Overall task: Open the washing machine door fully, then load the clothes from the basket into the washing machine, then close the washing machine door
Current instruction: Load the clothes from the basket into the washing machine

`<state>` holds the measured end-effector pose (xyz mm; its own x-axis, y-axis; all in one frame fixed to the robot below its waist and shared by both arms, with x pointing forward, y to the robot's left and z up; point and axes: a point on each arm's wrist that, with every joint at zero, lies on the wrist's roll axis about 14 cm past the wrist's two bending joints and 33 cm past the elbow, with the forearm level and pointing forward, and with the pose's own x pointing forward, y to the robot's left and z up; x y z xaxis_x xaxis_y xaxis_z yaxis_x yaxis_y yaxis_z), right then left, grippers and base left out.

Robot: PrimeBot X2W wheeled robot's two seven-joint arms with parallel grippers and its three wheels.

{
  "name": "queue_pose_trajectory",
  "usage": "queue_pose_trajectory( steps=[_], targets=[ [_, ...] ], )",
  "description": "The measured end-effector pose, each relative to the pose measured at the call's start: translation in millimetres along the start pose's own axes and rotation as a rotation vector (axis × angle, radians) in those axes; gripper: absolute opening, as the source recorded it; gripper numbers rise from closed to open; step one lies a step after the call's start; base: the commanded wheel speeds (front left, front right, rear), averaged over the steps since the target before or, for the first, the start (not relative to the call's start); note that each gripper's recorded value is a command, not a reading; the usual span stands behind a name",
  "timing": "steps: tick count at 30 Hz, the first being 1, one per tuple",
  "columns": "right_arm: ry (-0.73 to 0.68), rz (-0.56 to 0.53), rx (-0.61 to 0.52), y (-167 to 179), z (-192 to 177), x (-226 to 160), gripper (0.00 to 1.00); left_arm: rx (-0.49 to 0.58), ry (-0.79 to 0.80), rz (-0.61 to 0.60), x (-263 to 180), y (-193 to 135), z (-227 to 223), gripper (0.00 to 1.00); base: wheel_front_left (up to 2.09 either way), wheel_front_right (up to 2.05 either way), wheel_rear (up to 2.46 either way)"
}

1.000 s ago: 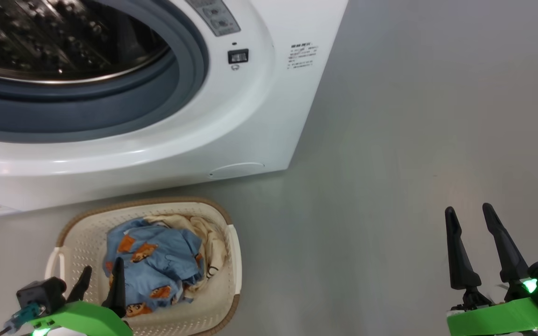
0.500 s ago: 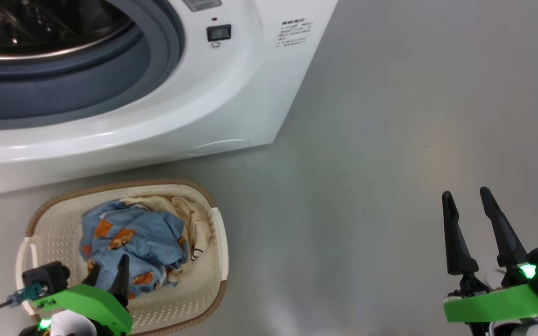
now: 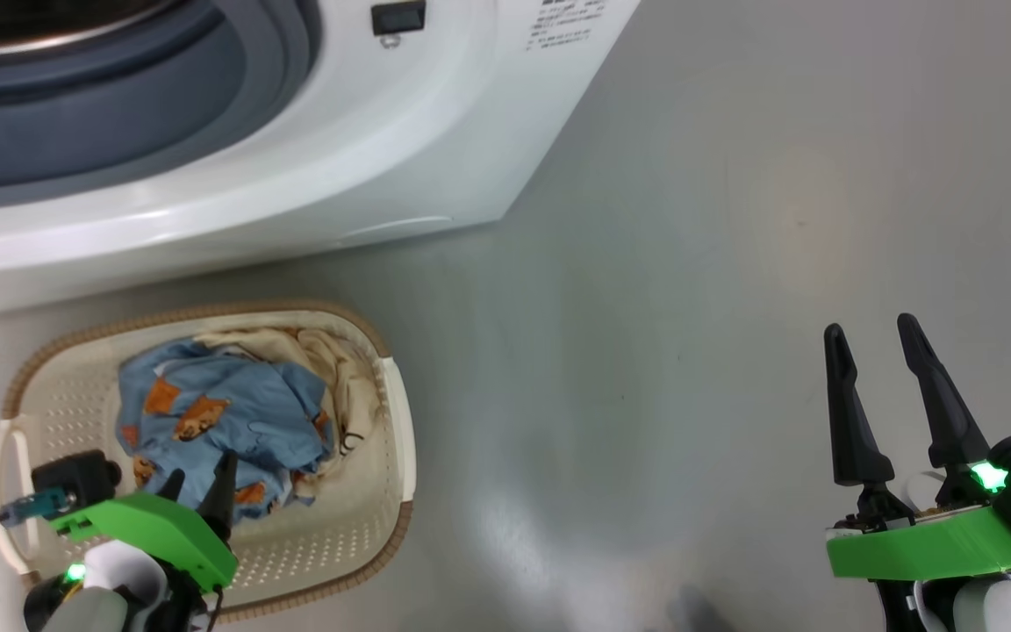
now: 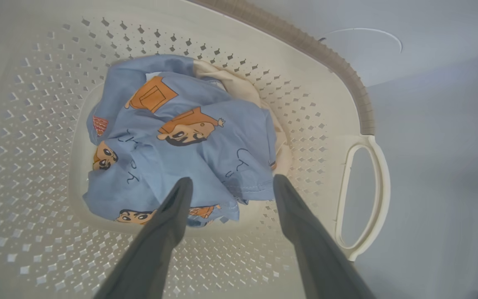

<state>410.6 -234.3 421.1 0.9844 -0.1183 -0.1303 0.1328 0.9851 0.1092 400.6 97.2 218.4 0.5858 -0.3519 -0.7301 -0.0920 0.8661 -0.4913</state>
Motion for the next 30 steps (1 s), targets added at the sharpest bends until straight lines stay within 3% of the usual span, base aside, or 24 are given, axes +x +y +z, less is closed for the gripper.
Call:
queue_pose_trajectory(
  steps=[30],
  targets=[
    [0.073,0.027,-0.027,6,-42,34,1.00,-0.048,0.088,0.020,56,25,-18,1.00,0.00,0.00,0.00]
  ],
)
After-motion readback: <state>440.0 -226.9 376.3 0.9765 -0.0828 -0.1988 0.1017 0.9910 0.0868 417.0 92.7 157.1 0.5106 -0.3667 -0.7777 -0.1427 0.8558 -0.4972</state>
